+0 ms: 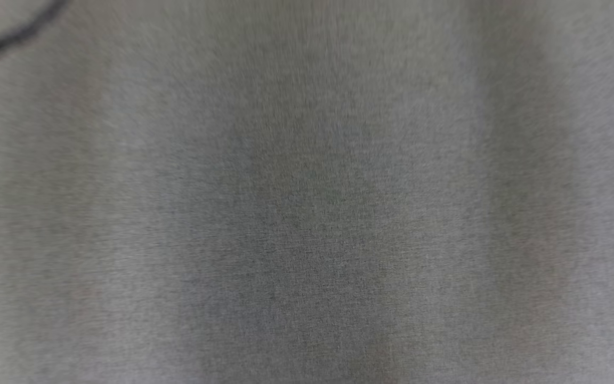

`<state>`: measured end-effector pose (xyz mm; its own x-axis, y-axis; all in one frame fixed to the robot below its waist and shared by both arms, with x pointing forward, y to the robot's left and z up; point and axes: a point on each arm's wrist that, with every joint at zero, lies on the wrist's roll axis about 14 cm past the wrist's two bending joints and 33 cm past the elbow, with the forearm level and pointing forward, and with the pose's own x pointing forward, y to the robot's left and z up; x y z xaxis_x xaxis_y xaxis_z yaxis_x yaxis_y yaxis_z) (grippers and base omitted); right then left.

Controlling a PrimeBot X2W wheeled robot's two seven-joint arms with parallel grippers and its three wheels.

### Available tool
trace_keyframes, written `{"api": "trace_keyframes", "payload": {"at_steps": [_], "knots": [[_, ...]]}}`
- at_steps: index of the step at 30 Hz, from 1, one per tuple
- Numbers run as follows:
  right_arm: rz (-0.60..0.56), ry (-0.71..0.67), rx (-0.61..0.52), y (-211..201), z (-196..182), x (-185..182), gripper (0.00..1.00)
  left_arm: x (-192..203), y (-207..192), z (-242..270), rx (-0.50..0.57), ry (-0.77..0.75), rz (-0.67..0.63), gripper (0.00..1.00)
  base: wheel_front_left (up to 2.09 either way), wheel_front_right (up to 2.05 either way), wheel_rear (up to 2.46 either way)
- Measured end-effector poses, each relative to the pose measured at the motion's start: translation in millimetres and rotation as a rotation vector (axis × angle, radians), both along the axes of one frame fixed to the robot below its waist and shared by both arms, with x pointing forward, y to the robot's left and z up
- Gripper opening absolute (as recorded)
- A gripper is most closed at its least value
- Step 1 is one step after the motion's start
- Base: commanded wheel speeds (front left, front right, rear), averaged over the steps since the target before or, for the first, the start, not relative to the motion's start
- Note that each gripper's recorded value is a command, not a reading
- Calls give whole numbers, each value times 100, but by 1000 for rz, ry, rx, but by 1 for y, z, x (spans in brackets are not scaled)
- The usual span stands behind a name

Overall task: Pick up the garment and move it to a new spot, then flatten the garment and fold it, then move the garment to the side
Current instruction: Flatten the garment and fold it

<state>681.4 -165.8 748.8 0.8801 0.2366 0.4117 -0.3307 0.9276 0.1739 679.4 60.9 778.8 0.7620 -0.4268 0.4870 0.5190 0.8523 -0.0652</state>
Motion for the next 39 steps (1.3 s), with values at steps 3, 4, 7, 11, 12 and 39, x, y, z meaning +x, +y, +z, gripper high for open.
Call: {"api": "trace_keyframes", "payload": {"at_steps": [3, 4, 7, 11, 12, 39], "knots": [[-19, 10, -8, -2, -10, 21, 0, 23, -3, -12, -3, 16, 9, 0, 0, 0, 0], [-24, 19, -13, -2, -17, 27, 0, 30, -5, -20, 1, 26, 10, 0, 0, 0, 0], [-42, 54, -34, -5, -43, 43, 0, 49, -9, -51, 5, 74, 14, 0, 0, 0, 0], [-56, 115, -59, -6, -81, 56, 0, 67, -13, -93, 9, 148, 14, 0, 0, 0, 0], [-60, 127, -56, -8, -89, 58, 0, 70, -16, -102, 16, 164, 10, 0, 0, 0, 0], [-18, 459, 24, -33, -264, -120, 0, -113, -2, -291, -149, 541, -18, 0, 0, 0, 0]]}}
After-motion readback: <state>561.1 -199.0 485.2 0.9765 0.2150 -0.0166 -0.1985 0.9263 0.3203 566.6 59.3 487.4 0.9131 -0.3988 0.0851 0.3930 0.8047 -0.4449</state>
